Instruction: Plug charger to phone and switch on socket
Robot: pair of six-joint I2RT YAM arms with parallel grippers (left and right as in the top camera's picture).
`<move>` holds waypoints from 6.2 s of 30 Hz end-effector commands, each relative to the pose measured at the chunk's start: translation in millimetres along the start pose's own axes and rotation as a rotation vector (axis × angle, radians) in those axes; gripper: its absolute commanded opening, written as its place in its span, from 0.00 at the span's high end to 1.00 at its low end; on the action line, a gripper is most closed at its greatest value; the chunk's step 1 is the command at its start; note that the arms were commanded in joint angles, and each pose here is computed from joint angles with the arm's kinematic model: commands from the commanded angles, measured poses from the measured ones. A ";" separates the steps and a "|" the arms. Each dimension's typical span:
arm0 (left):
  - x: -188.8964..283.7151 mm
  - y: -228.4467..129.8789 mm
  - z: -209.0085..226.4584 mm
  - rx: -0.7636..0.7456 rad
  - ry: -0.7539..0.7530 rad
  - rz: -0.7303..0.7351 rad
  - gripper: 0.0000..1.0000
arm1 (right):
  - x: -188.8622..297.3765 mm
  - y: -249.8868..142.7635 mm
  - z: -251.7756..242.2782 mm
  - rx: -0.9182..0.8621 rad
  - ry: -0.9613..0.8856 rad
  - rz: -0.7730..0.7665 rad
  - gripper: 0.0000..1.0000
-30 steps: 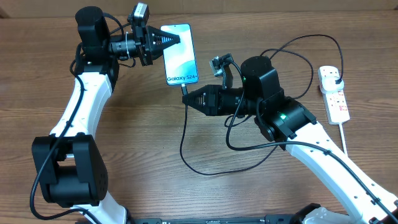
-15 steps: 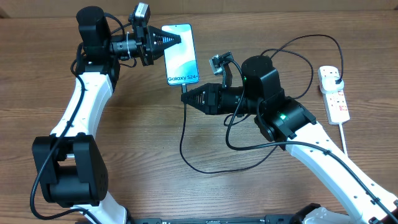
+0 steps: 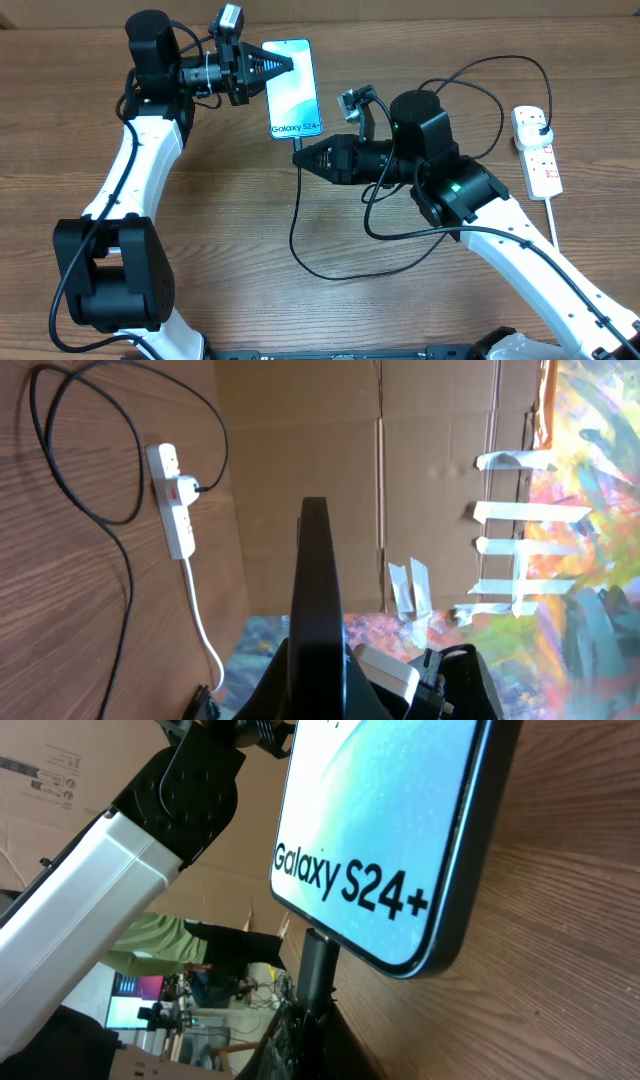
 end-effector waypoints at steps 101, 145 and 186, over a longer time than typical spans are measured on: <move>-30.6 -98.1 63.7 -0.118 0.374 0.265 0.96 | 61.9 -9.8 -98.1 -0.130 -0.591 0.009 0.44; -39.3 -67.4 54.7 -0.203 0.310 0.155 0.96 | 209.6 70.4 -123.8 -0.398 -0.538 -0.490 0.96; -43.8 -50.3 150.7 0.052 0.538 0.069 0.96 | 322.8 81.6 -185.6 -0.572 -0.624 -0.723 0.96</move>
Point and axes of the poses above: each gripper's point midway between its finger pads, its own x axis back along the fingers, its own z axis along the line the jaws close on, y = z × x, the point moved 8 cm from there along x, back along the fingers, and after that the axes turned 9 degrees about -x, right-handed, at the moved point
